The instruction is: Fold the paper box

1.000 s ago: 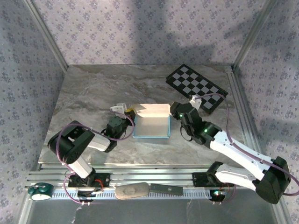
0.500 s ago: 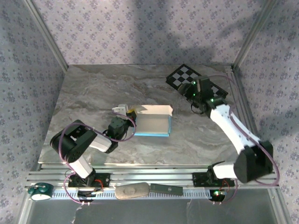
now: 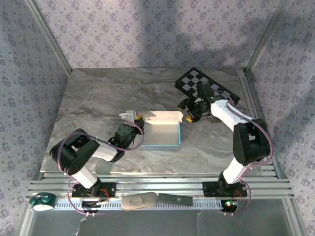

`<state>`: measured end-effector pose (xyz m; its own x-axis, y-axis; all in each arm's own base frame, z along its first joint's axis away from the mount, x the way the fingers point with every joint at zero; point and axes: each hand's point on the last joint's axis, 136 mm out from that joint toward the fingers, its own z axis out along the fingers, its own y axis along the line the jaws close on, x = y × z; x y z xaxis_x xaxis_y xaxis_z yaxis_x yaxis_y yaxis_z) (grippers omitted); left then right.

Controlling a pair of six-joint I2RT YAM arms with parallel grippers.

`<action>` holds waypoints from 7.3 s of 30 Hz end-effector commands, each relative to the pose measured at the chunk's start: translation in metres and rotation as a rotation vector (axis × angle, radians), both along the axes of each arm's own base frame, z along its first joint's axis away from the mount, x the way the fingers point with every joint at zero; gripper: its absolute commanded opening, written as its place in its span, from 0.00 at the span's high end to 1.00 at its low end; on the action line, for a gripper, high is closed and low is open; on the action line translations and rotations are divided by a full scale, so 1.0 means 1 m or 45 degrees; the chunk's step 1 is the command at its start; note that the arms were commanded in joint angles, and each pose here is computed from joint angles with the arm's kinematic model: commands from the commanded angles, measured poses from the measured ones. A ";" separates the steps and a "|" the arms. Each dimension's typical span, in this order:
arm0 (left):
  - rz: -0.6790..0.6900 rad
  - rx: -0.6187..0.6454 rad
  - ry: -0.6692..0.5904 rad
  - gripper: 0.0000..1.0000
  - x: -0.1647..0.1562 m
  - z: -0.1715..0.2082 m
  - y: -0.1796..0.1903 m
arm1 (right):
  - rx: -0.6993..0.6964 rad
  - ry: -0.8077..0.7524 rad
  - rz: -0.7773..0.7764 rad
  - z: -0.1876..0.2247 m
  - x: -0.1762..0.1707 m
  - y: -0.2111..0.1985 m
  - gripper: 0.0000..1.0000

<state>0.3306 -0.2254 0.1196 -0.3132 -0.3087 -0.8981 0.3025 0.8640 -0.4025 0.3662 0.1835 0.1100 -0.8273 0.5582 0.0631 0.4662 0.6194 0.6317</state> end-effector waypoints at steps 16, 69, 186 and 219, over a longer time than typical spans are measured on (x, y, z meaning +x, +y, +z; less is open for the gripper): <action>0.007 0.024 -0.034 1.00 -0.002 0.008 -0.006 | 0.054 -0.022 -0.131 0.010 -0.001 -0.021 0.39; 0.284 -0.036 -0.041 1.00 0.012 0.011 0.000 | 0.471 0.167 -0.705 0.019 0.023 0.048 0.38; -0.196 0.034 0.175 1.00 0.070 0.047 0.026 | -0.836 -1.063 1.211 0.077 0.103 0.031 0.46; -0.067 -0.047 0.218 1.00 0.100 0.038 0.013 | -0.899 -0.950 0.779 0.023 0.101 0.053 1.00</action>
